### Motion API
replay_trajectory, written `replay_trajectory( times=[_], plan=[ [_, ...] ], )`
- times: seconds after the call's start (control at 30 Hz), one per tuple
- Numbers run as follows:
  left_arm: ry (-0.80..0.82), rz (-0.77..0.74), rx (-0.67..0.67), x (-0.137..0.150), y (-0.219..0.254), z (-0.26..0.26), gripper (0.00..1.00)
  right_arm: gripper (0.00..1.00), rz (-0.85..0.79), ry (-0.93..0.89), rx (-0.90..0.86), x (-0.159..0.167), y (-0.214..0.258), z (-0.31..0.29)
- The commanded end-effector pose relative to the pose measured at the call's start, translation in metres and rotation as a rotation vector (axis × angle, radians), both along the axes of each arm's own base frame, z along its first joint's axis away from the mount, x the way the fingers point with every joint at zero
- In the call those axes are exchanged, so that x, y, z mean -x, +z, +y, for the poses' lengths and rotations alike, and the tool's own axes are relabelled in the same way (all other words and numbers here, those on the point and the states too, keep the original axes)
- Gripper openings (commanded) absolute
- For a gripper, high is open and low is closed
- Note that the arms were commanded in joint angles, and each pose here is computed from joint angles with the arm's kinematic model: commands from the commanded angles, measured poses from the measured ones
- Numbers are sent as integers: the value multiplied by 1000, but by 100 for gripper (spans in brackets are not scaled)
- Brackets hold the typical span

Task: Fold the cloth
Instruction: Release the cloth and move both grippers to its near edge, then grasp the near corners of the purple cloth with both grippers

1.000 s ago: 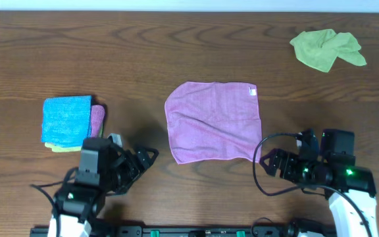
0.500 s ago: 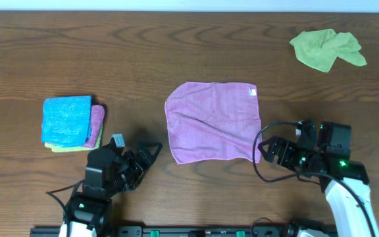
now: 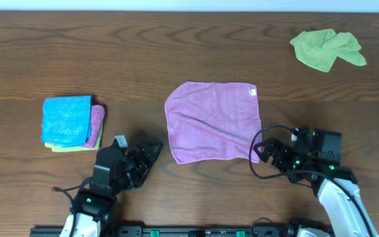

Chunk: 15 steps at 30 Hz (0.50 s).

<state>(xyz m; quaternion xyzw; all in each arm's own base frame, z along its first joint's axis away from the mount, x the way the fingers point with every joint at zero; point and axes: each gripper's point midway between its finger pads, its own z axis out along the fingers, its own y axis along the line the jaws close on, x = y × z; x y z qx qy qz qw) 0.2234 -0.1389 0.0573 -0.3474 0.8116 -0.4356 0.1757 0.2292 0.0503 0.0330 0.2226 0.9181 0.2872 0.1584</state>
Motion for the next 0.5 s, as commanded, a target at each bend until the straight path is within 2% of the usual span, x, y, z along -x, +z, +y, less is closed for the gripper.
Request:
replay_trajectory(
  times=[0.0,0.2,0.47],
  plan=[
    [22,20,7,-5,-7,-4,95,99,21,-27,-40,3,-2,3],
    [7,11,35,-14,-12,-24,95,99,15,-41,-45,0,-2,2],
    [-41,31,51,-10,-24,-49,95,98,24,-67,-58,2,-7,2]
  ],
)
